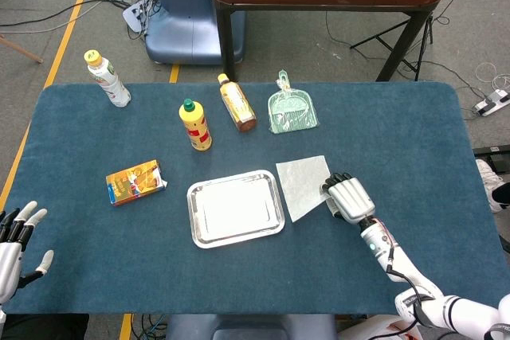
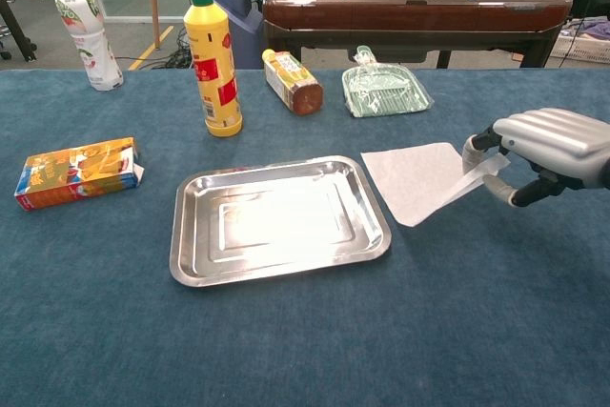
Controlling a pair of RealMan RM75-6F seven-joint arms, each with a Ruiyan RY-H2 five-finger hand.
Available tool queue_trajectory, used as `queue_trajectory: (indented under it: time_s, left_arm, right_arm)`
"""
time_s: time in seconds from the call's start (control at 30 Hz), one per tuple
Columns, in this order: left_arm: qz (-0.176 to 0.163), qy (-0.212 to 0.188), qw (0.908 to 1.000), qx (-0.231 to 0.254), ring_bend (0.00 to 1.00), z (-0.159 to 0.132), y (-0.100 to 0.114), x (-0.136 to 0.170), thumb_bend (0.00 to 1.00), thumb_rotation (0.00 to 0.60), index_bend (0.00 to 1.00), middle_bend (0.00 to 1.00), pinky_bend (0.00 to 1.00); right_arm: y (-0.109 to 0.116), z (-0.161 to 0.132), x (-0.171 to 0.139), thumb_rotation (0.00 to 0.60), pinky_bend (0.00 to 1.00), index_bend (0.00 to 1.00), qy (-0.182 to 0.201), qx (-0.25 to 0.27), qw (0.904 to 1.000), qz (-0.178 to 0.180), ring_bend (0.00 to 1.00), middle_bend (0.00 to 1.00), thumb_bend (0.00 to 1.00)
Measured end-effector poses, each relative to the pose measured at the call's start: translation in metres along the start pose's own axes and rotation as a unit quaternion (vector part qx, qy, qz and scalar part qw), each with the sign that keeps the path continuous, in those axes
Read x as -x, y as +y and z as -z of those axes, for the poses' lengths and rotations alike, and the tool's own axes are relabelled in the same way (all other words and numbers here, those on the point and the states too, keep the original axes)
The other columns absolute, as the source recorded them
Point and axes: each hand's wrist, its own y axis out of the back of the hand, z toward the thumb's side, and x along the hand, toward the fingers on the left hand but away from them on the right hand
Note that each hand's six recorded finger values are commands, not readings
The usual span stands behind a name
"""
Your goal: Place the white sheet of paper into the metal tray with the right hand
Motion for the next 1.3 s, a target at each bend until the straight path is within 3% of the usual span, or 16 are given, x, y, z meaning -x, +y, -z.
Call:
queue_trajectory:
  time_s: [0.47,0.73,1.03,1.17,1.3]
  left_arm:
    - [-0.001,-0.004,1.0,0.0,0.06,-0.002,0.003,0.0,0.31,0.6,0.17,0.08,0.01]
    - [-0.004,-0.01,0.9999,0.002,0.06,-0.005,0.007,0.0,0.31,0.6,0.17,0.08,0.01]
    - [-0.012,-0.015,0.9998,0.002,0.06,-0.008,0.012,0.002,0.31,0.6,0.17,0.08,0.01]
    - [-0.014,-0.009,0.9999,-0.001,0.06,-0.006,0.016,0.006,0.31,0.6,0.17,0.08,0.01]
    - [-0.016,-0.004,0.9999,-0.002,0.06,-0.003,0.018,0.009,0.31,0.6,0.17,0.08,0.01]
  right_arm:
    - [0.02,0.003,-0.001,0.6,0.31,0.54,-0.003,0.017,0.9994,0.031,0.31,0.44,0.62]
    - [0.069,-0.009,0.012,0.6,0.32,0.54,0.01,0.044,0.9945,0.095,0.31,0.45,0.62]
    - [0.123,-0.075,0.032,0.6,0.33,0.54,0.109,0.066,0.98,0.153,0.32,0.45,0.62]
    - [0.131,-0.11,0.036,0.6,0.33,0.54,0.159,0.073,0.9711,0.163,0.32,0.46,0.62]
    - [0.122,-0.131,0.035,0.6,0.34,0.54,0.197,0.071,0.9656,0.155,0.32,0.46,0.62]
